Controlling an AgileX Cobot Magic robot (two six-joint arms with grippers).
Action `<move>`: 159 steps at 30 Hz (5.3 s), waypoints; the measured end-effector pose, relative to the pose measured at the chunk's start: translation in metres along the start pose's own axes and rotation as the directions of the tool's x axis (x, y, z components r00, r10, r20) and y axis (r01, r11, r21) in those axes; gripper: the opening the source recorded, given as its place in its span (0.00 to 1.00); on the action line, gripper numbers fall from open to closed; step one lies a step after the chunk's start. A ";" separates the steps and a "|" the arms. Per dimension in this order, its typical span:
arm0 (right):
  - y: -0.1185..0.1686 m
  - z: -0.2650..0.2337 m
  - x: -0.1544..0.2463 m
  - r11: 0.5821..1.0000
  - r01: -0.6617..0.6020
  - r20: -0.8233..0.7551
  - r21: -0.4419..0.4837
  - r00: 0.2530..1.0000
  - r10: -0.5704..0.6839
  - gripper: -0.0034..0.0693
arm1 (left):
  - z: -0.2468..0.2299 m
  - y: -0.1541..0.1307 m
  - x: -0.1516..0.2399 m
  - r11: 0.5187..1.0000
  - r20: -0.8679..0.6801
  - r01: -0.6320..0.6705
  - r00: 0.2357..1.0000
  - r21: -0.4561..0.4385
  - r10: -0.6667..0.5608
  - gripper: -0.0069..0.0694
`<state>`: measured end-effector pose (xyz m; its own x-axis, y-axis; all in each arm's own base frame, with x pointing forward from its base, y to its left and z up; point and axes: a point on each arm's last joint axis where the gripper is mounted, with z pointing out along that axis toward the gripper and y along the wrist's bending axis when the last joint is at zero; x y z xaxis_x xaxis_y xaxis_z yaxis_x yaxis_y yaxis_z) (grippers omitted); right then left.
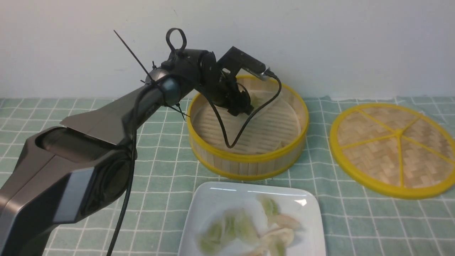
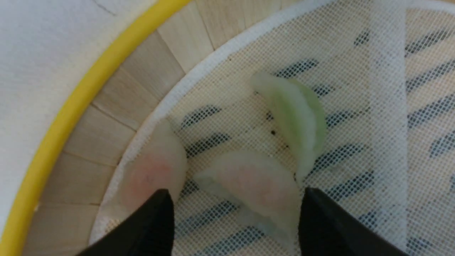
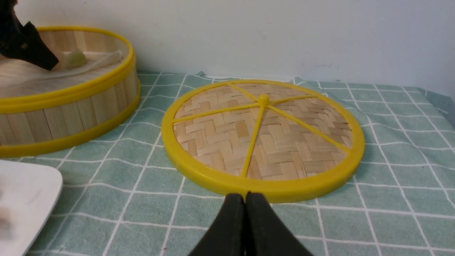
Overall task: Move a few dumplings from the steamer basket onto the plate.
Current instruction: Use the left arm to grab a dumpling from the steamer, then use the left arm to put the dumpling into the plate, then use the left arm to grab a dumpling from the steamer
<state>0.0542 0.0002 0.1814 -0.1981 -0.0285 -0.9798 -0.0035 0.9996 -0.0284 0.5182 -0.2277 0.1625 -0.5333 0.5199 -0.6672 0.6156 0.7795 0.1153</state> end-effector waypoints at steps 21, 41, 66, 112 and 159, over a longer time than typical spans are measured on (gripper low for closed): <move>0.000 0.000 0.000 1.000 0.000 0.000 0.000 1.000 0.000 0.03 | -0.019 0.016 -0.013 0.886 0.012 0.423 0.902 0.188 -0.433 0.65; 0.000 0.000 0.000 1.000 -0.007 0.000 0.000 1.000 0.007 0.03 | 0.012 0.015 0.009 0.970 0.019 0.183 0.982 0.161 -0.189 0.64; 0.000 0.000 0.000 1.000 -0.014 0.000 0.000 1.000 0.014 0.03 | -0.142 0.009 -0.041 0.972 -0.152 0.041 0.988 0.230 -0.006 0.26; 0.000 0.000 0.000 1.000 -0.014 0.000 0.000 1.000 0.014 0.03 | -0.157 -0.031 0.000 0.969 -0.197 0.191 0.967 0.156 -0.159 0.24; 0.000 0.000 0.000 1.000 -0.003 0.000 0.000 1.000 0.003 0.03 | 0.018 0.014 0.003 0.913 0.147 -0.350 0.935 0.211 0.324 0.67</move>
<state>0.0542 0.0002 0.1814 -0.1981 -0.0254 -0.9798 -0.0029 0.9997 -0.0254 0.5360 -0.2211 0.1486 -0.2137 0.6873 -0.6942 0.8707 0.4562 0.1837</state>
